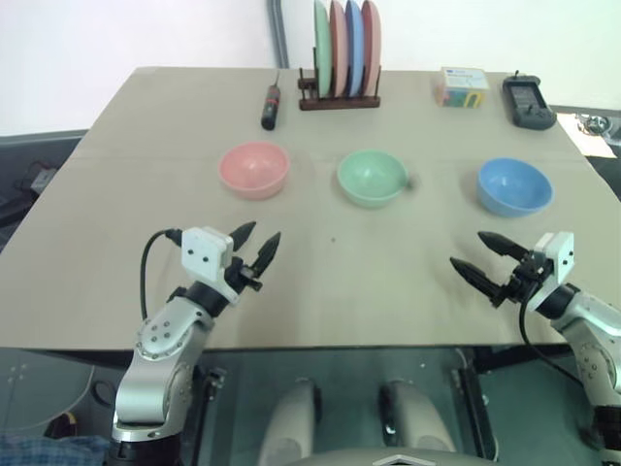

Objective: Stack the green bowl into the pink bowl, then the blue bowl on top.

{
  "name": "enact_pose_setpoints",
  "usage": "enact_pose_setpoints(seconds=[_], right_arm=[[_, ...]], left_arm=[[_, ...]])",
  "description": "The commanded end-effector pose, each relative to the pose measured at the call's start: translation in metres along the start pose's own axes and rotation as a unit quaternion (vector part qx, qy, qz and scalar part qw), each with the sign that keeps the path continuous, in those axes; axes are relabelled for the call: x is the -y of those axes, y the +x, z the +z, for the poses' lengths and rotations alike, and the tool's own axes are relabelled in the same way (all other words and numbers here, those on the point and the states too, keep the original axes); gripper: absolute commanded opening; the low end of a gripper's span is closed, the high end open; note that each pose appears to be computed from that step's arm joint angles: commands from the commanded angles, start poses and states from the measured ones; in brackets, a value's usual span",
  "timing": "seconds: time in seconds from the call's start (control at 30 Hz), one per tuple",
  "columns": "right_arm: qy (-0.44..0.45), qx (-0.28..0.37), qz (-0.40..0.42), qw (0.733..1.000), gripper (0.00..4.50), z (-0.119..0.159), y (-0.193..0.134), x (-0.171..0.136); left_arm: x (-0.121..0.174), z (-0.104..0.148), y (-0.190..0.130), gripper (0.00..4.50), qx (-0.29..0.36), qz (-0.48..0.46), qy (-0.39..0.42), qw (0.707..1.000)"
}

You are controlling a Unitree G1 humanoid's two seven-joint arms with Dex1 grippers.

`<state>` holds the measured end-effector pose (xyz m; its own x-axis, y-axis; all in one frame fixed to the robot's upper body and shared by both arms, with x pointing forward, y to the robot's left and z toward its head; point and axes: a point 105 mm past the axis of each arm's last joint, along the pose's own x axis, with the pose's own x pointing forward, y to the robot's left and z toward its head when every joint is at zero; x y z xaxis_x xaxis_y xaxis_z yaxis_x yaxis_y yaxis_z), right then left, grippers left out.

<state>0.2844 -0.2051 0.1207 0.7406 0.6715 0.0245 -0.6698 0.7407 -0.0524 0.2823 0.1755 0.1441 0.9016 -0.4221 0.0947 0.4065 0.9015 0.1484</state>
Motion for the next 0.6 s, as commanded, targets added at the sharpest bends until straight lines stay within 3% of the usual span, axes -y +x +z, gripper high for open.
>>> enact_pose_setpoints(seconds=[0.03,0.13,0.33,0.6], right_arm=[[-0.014,0.019,-0.007,1.0,4.5,0.011,-0.006,0.002],[-0.014,0.023,0.001,1.0,4.5,0.015,-0.005,-0.001],[-0.011,0.046,0.057,0.997,4.5,0.037,-0.003,-0.02],[-0.017,0.079,0.093,0.992,4.5,0.063,0.013,-0.043]], left_arm=[[0.004,0.008,-0.002,2.52,0.015,-0.014,0.008,1.0],[0.001,0.007,0.0,2.52,-0.001,-0.018,0.031,0.999],[-0.037,0.014,0.017,2.52,-0.035,0.027,0.122,0.992],[-0.08,0.021,0.063,2.52,-0.09,0.051,0.215,0.971]])
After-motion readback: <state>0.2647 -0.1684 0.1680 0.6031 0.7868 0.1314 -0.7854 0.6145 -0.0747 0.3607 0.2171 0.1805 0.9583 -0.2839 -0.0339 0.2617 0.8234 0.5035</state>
